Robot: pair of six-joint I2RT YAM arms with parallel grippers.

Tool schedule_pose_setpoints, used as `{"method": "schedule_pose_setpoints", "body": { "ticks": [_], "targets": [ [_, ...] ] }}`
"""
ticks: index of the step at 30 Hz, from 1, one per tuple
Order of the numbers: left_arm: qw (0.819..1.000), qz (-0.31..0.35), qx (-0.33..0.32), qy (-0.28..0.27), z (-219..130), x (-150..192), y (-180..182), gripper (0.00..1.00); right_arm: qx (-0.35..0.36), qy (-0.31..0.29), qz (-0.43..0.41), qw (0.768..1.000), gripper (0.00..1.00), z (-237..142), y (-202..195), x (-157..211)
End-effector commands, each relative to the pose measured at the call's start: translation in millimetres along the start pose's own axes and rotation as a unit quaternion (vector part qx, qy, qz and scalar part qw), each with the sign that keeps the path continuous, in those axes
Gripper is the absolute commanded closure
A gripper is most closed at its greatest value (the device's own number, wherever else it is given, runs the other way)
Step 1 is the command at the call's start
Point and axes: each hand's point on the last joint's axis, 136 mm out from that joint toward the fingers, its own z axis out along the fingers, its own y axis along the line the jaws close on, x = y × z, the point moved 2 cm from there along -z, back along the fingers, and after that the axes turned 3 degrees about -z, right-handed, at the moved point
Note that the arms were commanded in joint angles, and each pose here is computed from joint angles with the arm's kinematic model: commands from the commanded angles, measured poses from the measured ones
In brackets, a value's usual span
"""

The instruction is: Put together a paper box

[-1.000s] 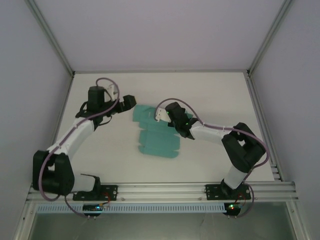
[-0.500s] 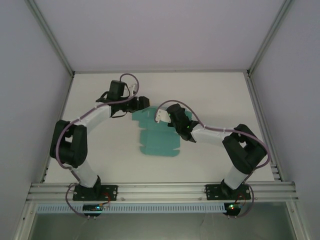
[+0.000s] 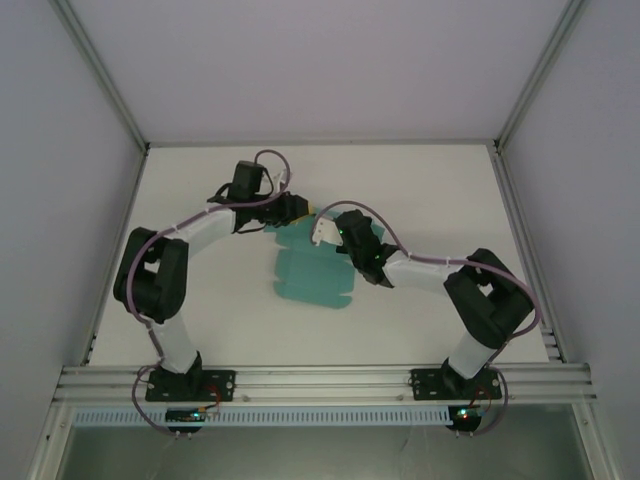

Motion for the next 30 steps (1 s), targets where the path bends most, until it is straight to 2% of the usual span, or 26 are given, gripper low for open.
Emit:
{"method": "schedule_pose_setpoints", "body": {
  "ticks": [1, 6, 9, 10, 12, 14, 20, 22, 26, 30],
  "targets": [
    [0.999, 0.013, 0.020, -0.021, 0.0, -11.5, -14.1, 0.80, 0.016, -0.021, 0.018, 0.999, 1.00, -10.7, -7.7, -9.0],
    [0.999, 0.013, 0.012, -0.032, -3.3, -10.7, -12.1, 0.92, 0.017, -0.017, 0.017, 1.000, 1.00, -15.2, -5.9, -5.4],
    [0.999, 0.017, 0.000, -0.038, -5.7, -10.8, -8.9, 0.92, 0.018, -0.016, 0.019, 1.000, 1.00, -18.6, -6.1, -4.4],
    [0.999, 0.020, -0.003, -0.039, -6.8, -10.7, -9.0, 0.88, 0.017, -0.016, 0.020, 1.000, 1.00, -19.6, -6.6, -3.9],
    [0.999, 0.031, -0.014, -0.042, -10.8, -10.0, -8.1, 0.67, 0.017, -0.016, 0.023, 0.999, 1.00, -21.5, -7.7, -3.7],
    [0.997, 0.043, -0.038, -0.053, -19.7, -10.5, -3.9, 0.52, 0.011, -0.017, 0.023, 1.000, 1.00, -23.5, -6.9, -3.2],
    [0.982, 0.049, -0.153, -0.100, -63.4, -2.3, 44.3, 0.24, -0.001, -0.004, 0.028, 1.000, 1.00, -26.4, -7.1, 4.7],
    [0.977, 0.031, -0.183, -0.109, -76.4, 3.6, 67.9, 0.19, -0.005, -0.002, 0.031, 1.000, 1.00, -27.2, -6.2, 6.3],
    [0.967, -0.003, -0.229, -0.110, -91.3, 16.4, 110.1, 0.14, -0.017, -0.005, 0.041, 0.999, 1.00, -28.2, -2.6, 7.2],
    [0.968, 0.009, -0.234, -0.093, -84.1, 22.6, 122.9, 0.07, -0.023, -0.005, 0.052, 0.998, 1.00, -27.5, -1.1, 7.3]
  ]
}}
